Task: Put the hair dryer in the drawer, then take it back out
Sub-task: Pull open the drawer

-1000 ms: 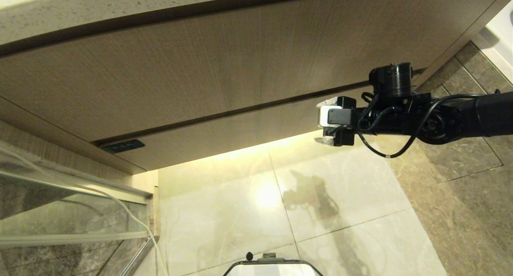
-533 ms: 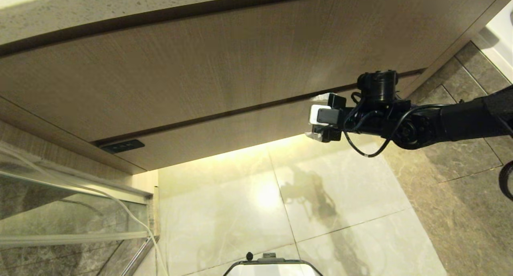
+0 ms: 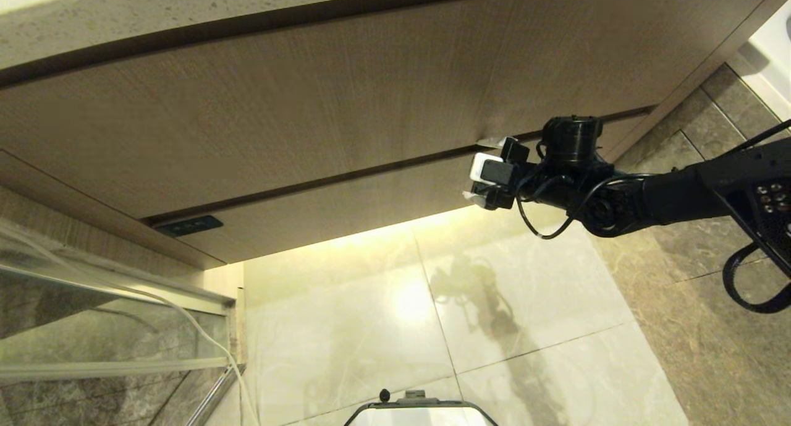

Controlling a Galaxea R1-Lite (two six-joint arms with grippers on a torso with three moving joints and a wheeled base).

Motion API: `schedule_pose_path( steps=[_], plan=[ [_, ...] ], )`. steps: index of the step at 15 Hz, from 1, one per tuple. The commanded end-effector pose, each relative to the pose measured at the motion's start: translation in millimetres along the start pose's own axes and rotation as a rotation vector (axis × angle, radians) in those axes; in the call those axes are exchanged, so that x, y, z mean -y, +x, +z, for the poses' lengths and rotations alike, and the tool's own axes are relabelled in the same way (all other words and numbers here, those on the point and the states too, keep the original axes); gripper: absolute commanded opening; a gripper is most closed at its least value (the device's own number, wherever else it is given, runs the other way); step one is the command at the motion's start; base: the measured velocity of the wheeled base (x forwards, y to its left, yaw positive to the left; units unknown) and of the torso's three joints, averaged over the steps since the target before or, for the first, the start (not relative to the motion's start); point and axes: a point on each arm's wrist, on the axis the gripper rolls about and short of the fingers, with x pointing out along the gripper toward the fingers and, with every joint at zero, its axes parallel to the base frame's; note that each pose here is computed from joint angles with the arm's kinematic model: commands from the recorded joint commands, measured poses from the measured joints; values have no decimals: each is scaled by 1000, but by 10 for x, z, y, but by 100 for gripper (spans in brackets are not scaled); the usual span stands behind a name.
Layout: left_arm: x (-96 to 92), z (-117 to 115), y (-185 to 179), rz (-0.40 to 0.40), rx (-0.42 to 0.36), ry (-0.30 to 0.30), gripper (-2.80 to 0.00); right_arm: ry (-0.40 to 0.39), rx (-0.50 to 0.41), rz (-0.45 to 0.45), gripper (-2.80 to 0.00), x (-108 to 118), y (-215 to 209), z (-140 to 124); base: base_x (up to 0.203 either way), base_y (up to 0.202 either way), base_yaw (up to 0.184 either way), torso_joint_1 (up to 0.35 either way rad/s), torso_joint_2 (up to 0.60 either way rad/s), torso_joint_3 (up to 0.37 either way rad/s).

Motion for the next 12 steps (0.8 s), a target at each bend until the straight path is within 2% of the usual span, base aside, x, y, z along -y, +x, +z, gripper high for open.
schedule_pose_path(
  steps=[1, 12],
  plan=[
    [0, 0, 0, 2, 0, 0, -280, 8, -12, 0, 0, -74, 94, -56, 0, 0, 0, 0, 0, 0],
    [0, 0, 0, 1, 0, 0, -280, -11, 15, 5, 0, -119, 193, -90, 0, 0, 0, 0, 0, 0]
  ],
)
